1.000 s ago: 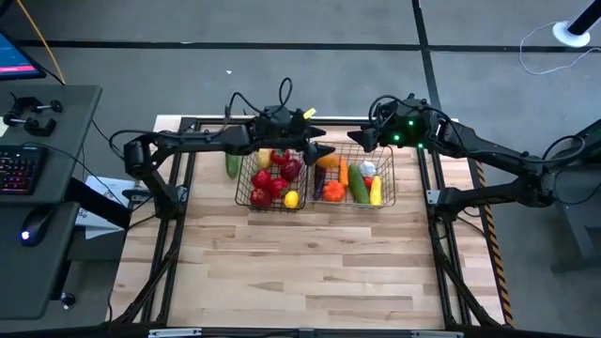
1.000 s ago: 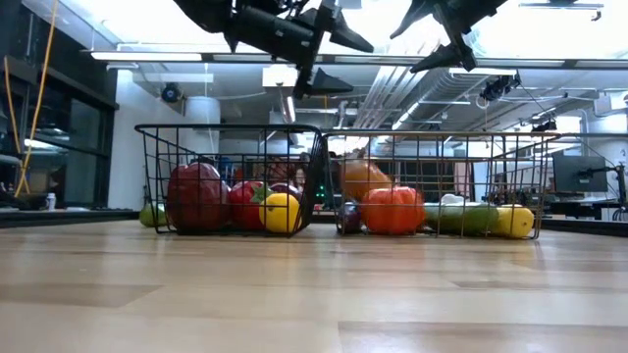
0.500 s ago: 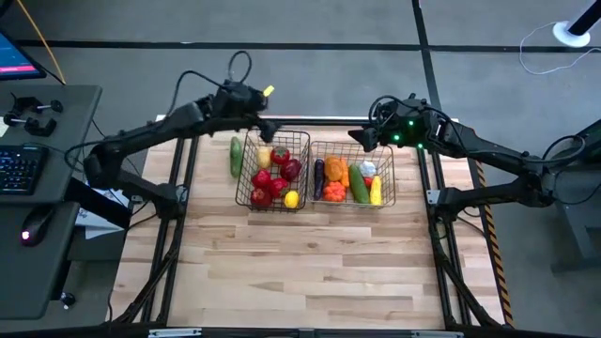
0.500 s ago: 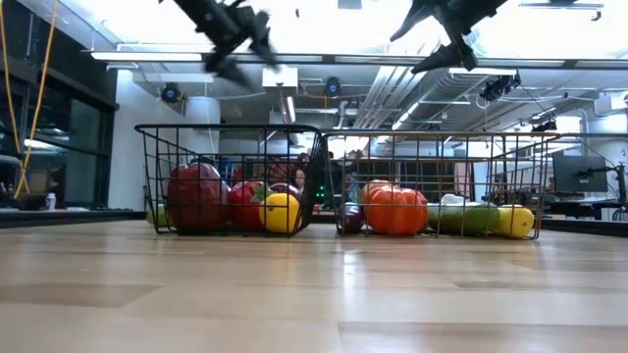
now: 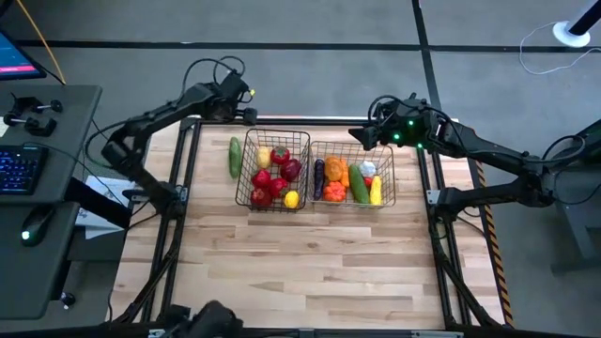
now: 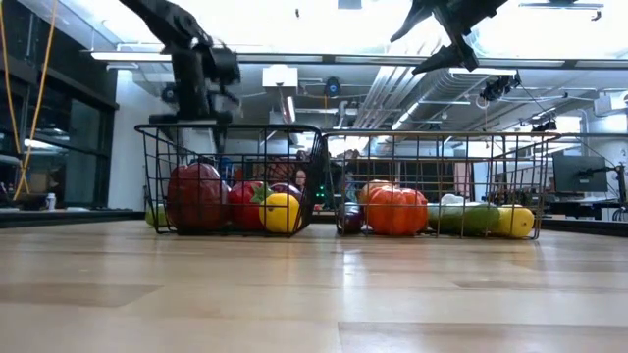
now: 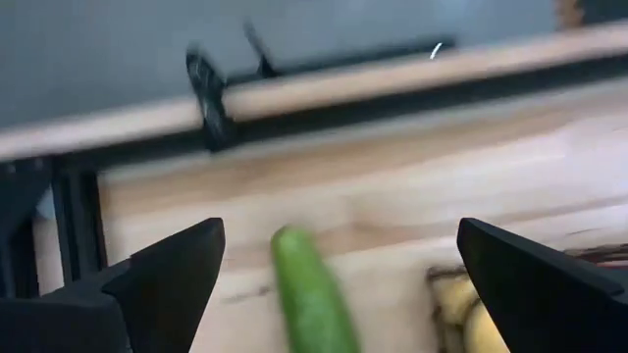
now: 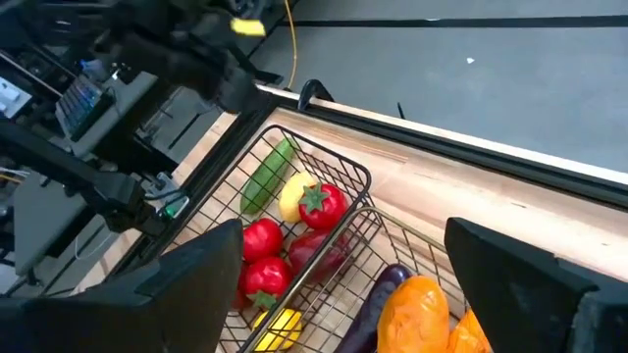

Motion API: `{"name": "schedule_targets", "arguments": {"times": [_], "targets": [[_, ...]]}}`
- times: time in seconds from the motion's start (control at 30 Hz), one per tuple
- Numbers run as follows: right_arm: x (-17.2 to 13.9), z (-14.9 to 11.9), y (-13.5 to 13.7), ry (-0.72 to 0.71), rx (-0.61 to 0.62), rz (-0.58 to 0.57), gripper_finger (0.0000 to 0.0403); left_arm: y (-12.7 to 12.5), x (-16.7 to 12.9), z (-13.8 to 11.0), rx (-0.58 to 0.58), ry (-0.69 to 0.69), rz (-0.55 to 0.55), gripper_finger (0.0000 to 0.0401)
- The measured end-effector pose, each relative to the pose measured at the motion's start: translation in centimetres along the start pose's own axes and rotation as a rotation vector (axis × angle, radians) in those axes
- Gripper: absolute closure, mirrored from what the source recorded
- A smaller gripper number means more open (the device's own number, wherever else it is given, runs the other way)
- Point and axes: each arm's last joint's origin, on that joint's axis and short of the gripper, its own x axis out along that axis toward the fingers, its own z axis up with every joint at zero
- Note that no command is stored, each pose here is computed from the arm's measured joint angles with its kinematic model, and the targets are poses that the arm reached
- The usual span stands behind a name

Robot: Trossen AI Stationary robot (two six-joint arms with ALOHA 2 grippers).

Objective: Sort produce into baskets
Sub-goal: Put the cucumber into the right wire basket

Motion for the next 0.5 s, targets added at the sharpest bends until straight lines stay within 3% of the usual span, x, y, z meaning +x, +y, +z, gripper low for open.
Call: {"name": "schedule_targets", "arguments": {"times": [0.2, 0.5], "targets": [[0.0, -0.1, 0.0, 0.011, -0.003, -0.003, 0.0057, 1.1, 3.6, -0.4, -0.022, 0.195, 0.105, 0.0004], [0.7, -0.3, -0.1, 0.032, -0.005, -0.018, 0.0057, 2.3, 7.6, 0.1, -0.162, 0.362, -0.022, 0.0004]]}}
